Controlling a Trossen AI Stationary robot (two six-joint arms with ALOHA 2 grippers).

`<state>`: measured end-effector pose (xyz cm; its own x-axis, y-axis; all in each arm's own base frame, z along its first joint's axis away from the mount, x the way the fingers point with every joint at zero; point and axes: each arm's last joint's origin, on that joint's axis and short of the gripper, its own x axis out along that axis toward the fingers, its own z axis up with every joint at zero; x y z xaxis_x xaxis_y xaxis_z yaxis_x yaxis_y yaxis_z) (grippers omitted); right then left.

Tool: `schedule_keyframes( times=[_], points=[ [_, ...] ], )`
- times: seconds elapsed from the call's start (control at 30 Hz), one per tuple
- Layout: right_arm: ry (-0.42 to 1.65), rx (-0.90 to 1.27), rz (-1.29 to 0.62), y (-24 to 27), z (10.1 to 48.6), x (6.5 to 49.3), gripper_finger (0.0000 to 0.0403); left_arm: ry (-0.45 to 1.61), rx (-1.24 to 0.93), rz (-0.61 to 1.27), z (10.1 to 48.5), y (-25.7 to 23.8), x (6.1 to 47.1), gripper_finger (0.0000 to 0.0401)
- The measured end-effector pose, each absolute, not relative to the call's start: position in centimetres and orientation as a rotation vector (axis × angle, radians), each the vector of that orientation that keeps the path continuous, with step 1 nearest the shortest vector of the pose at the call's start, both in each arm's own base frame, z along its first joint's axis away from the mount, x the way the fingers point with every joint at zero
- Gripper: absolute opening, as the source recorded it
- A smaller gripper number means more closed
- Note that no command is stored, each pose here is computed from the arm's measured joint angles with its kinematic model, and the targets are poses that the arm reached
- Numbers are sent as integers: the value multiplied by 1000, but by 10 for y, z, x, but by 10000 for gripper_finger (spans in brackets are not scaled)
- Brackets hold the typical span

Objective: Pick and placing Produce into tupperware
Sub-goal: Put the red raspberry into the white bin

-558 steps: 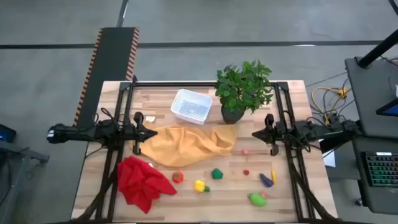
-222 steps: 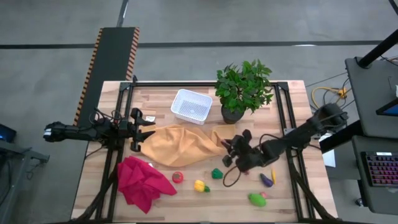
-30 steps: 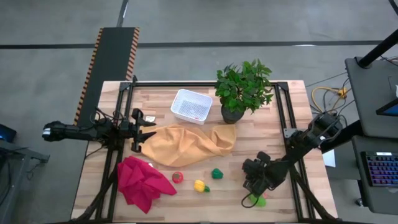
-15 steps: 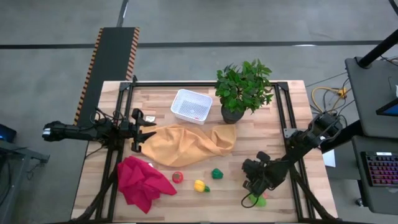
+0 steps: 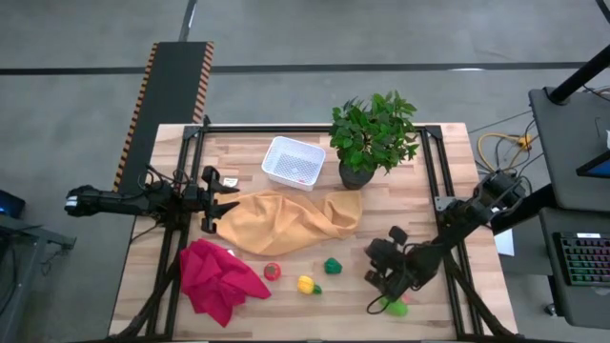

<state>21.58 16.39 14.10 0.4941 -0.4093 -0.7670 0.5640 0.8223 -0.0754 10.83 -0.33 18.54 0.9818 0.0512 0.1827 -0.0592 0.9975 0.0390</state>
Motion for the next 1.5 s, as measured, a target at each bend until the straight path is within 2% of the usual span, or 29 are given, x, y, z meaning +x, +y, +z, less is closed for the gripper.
schedule_keyframes(
  times=[0.2, 0.47, 0.9, 1.13, 1.5],
  points=[
    [655, 110, -623, 157, 148, 236, 86, -186, 44, 56, 186, -3, 108, 152],
    [478, 40, -719, 126, 160, 274, 82, -186, 44, 55, 186, -3, 108, 152],
    [348, -2, -804, 73, 181, 317, 79, -186, 43, 55, 186, -3, 108, 152],
    [275, 35, -768, 56, 191, 330, 76, -184, 43, 56, 186, -3, 108, 152],
    [216, 47, -825, 26, 171, 351, 77, -186, 44, 56, 186, -3, 108, 152]
  ],
)
